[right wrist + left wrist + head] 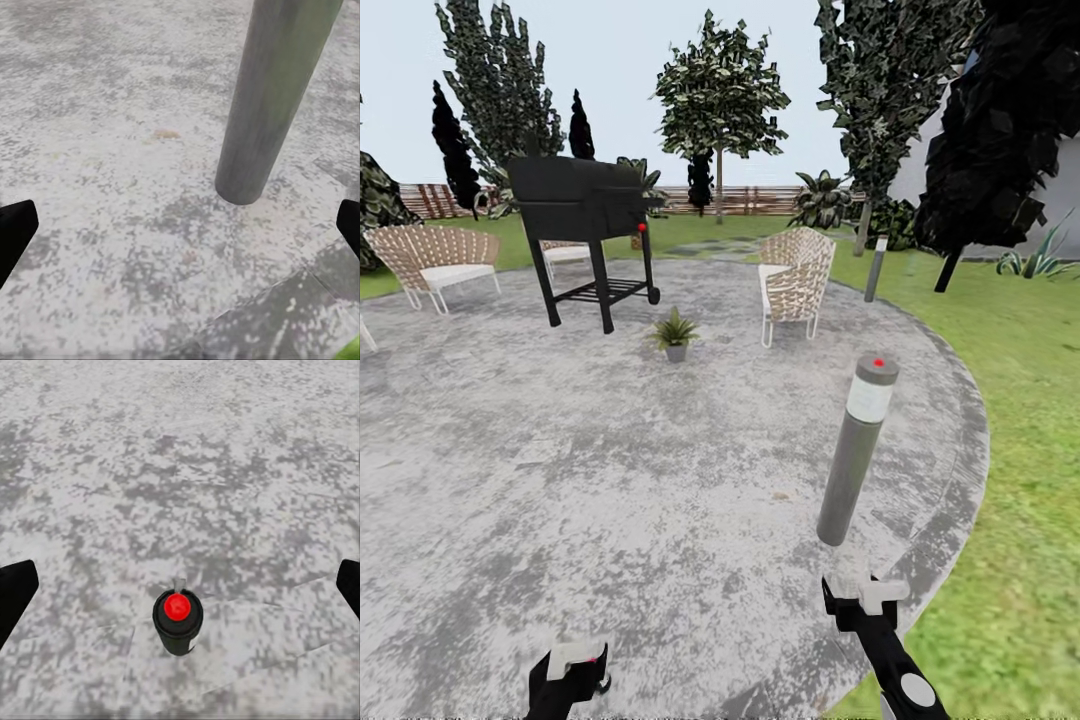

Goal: Pick up the pesticide atomizer in the garden and spray insectifuge to fully cover both potted plants in the garden.

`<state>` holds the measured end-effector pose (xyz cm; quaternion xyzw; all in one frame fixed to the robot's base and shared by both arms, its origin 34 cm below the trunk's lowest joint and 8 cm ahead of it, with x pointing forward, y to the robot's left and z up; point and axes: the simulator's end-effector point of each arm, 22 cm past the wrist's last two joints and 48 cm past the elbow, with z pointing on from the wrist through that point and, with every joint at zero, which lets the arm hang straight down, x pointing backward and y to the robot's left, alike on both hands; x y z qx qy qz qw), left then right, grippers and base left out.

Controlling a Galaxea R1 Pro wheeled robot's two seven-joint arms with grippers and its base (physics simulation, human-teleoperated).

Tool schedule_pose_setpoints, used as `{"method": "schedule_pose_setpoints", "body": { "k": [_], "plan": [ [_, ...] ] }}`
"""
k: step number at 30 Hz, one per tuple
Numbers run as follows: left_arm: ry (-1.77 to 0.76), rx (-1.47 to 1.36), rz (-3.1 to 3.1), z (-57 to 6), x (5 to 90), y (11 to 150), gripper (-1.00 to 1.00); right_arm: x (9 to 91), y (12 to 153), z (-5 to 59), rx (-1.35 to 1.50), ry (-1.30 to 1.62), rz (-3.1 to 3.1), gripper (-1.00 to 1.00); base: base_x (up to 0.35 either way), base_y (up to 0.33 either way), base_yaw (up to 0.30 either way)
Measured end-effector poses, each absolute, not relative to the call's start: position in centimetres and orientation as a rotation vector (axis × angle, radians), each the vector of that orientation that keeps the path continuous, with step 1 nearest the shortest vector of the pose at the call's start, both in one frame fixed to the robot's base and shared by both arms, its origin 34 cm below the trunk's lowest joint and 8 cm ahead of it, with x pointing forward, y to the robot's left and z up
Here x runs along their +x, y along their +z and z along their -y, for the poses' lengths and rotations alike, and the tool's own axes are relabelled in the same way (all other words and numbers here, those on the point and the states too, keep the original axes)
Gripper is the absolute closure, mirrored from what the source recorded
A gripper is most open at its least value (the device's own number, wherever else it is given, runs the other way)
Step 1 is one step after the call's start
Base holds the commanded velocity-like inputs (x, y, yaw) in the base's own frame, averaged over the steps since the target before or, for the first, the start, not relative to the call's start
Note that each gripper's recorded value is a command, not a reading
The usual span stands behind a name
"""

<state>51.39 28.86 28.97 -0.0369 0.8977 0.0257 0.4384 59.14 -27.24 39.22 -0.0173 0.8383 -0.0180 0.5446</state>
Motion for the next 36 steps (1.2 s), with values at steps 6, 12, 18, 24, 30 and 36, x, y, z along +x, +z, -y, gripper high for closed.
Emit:
{"method": "schedule_pose_setpoints", "body": {
  "k": [6,12,18,24,30,36],
  "plan": [
    [0.065,-0.095,-2.240,-28.9,50.8,27.2,-1.00,58.6,37.4,27.2,-0.041,-0.042,-1.998,-1.00,0.000,0.000,0.000],
    [0.066,-0.096,-2.249,-28.9,50.2,25.5,-1.00,58.1,35.6,27.2,-0.041,-0.042,-2.008,-1.00,0.000,0.000,0.000],
    [0.068,-0.100,-2.266,-29.0,49.4,23.8,-1.00,57.6,33.8,27.2,-0.042,-0.042,-2.025,-1.00,0.000,0.000,0.000],
    [0.070,-0.098,-2.300,-29.0,48.6,22.4,-1.00,56.9,32.1,27.2,-0.043,-0.042,-2.059,-1.00,0.000,0.000,0.000],
    [0.072,-0.097,-2.333,-29.0,47.6,21.0,-1.00,56.3,30.4,27.3,-0.044,-0.042,-2.092,-1.00,0.000,0.000,0.000],
    [0.074,-0.096,-2.367,-29.0,46.5,19.6,-1.00,55.6,28.7,27.2,-0.045,-0.041,-2.125,-1.00,0.000,0.000,0.000]
  ]
}}
